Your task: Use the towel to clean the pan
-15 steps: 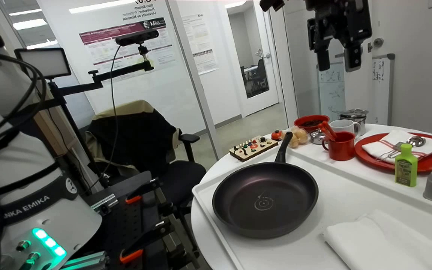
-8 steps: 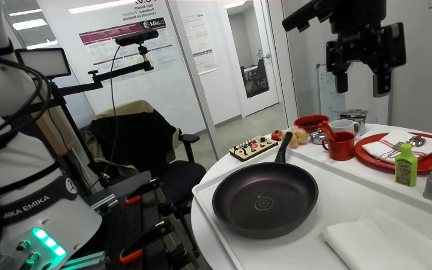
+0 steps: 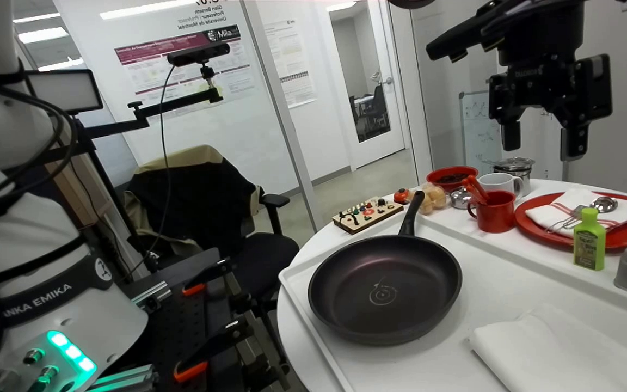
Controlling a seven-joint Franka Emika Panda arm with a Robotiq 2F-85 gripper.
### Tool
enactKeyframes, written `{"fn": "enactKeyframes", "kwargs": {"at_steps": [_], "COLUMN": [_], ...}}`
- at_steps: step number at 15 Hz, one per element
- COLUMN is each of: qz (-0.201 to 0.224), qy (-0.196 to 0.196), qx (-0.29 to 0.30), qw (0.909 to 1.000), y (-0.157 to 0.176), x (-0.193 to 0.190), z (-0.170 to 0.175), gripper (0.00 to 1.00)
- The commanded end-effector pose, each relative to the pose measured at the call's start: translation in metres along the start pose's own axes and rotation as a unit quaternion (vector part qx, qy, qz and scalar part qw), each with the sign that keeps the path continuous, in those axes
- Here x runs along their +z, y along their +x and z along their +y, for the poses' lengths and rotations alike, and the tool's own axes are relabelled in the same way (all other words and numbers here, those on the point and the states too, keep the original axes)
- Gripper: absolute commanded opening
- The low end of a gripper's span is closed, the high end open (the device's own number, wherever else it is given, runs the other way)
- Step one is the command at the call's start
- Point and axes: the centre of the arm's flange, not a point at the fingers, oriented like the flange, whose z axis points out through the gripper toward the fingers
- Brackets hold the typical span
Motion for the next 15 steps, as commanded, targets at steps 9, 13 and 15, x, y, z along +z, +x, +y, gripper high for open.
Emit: {"fn": "enactKeyframes", "kwargs": {"at_steps": [9, 13, 15], "qz": [-0.005, -0.016, -0.021], "qy": [-0.005, -0.002, 0.000], "qx": [-0.005, 0.006, 0.011], "qw": [1.0000, 0.9999, 0.9997], "y": [0.005, 0.013, 0.020], "x": [0.008, 0.026, 0.039], "z": [0.000, 0.013, 0.017], "gripper": [1.00, 1.00, 1.00]}}
